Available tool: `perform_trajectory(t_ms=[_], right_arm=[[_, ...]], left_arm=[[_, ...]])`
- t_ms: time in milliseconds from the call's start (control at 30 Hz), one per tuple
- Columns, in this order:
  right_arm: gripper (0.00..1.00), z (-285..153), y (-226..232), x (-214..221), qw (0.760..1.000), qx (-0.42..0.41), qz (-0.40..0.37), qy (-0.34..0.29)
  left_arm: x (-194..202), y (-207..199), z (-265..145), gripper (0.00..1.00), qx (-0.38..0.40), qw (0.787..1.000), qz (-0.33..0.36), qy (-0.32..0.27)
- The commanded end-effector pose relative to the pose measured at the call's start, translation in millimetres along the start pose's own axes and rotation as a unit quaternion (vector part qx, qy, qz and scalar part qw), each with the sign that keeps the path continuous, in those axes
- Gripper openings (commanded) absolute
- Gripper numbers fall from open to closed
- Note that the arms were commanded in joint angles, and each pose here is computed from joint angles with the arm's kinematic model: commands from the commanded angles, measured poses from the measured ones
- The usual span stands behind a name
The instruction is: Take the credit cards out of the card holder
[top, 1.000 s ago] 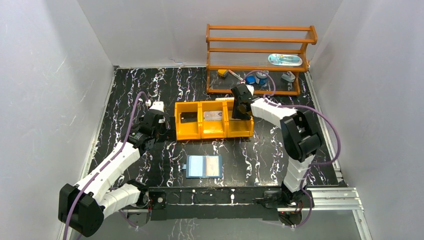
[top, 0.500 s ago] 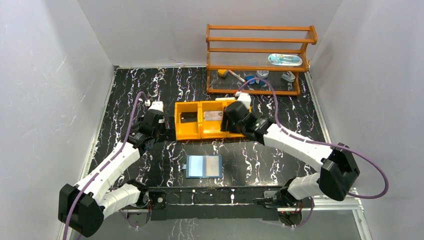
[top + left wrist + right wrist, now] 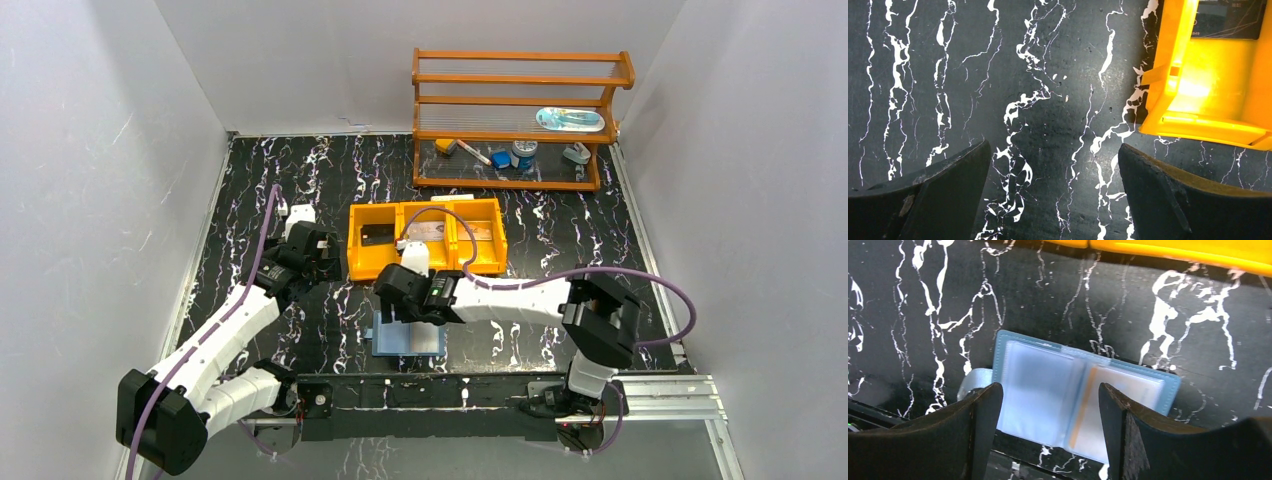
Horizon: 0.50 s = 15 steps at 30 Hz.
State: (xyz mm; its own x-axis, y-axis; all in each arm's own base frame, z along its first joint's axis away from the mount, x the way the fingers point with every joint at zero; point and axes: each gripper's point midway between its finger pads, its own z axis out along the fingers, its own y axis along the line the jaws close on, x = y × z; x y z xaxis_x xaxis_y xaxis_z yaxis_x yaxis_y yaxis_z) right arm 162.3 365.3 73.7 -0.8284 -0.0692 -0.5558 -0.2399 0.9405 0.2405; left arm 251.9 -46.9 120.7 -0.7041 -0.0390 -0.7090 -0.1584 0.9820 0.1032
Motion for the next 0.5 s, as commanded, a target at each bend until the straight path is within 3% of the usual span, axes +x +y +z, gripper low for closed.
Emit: perform_trajectory(t_ms=[0, 467], right_arm=[[0.79, -4, 31, -11, 0.999, -0.024, 0.024, -0.013], [0.81, 26, 27, 35, 0.997, 0.048, -0.021, 0.050]], left_arm=[[-15, 12, -8, 0.98, -0.026, 0.999, -0.019, -0.023], [-17, 14, -10, 0.98, -0.027, 0.999, -0.024, -0.030]])
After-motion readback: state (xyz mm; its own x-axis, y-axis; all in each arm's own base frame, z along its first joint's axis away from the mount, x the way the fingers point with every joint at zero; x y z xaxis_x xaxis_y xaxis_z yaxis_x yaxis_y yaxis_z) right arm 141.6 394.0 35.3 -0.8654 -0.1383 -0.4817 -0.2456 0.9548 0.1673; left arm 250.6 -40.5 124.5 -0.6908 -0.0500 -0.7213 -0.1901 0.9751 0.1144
